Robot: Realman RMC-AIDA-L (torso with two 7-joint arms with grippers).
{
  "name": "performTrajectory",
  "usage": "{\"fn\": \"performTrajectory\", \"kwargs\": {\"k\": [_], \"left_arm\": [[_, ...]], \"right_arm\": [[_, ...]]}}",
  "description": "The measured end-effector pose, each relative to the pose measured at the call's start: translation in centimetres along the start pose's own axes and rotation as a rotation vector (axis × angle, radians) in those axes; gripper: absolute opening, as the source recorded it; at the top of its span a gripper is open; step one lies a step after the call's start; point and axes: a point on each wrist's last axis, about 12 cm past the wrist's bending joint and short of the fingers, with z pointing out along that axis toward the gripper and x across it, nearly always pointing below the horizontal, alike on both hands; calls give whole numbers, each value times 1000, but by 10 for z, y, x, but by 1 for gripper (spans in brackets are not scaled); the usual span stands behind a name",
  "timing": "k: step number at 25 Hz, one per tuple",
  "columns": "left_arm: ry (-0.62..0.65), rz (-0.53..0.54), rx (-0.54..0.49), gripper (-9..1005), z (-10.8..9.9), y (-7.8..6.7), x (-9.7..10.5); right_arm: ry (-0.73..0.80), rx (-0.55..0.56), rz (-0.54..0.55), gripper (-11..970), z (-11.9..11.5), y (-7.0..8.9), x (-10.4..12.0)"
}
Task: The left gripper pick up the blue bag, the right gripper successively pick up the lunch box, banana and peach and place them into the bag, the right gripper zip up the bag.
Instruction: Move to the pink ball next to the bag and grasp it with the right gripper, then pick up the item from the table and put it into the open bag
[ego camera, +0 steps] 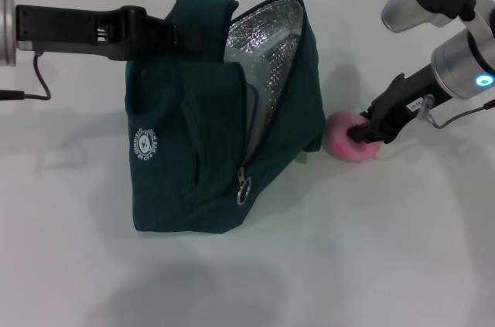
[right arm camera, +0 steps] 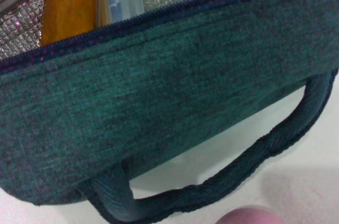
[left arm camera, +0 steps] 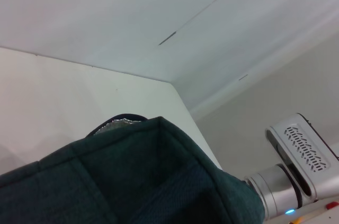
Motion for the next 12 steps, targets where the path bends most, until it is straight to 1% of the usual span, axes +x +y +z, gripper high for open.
{"fn": "performTrajectory", "kwargs": {"k": [4,8,11,12], "left_arm": [[0,0,0,41,0,0,0],[-1,-2,-1,41,-1,0,1],[-1,-3,-3,41,-1,1,1],[-1,-2,-3,41,-1,1,1]], "right_arm": [[-2,-3,1,198,-1,0,0],[-35,1,12,172,-10,-2,0],[-92,12,58,152,-30,-8,5],[-123,23,83,145,-40,-12,8]]}}
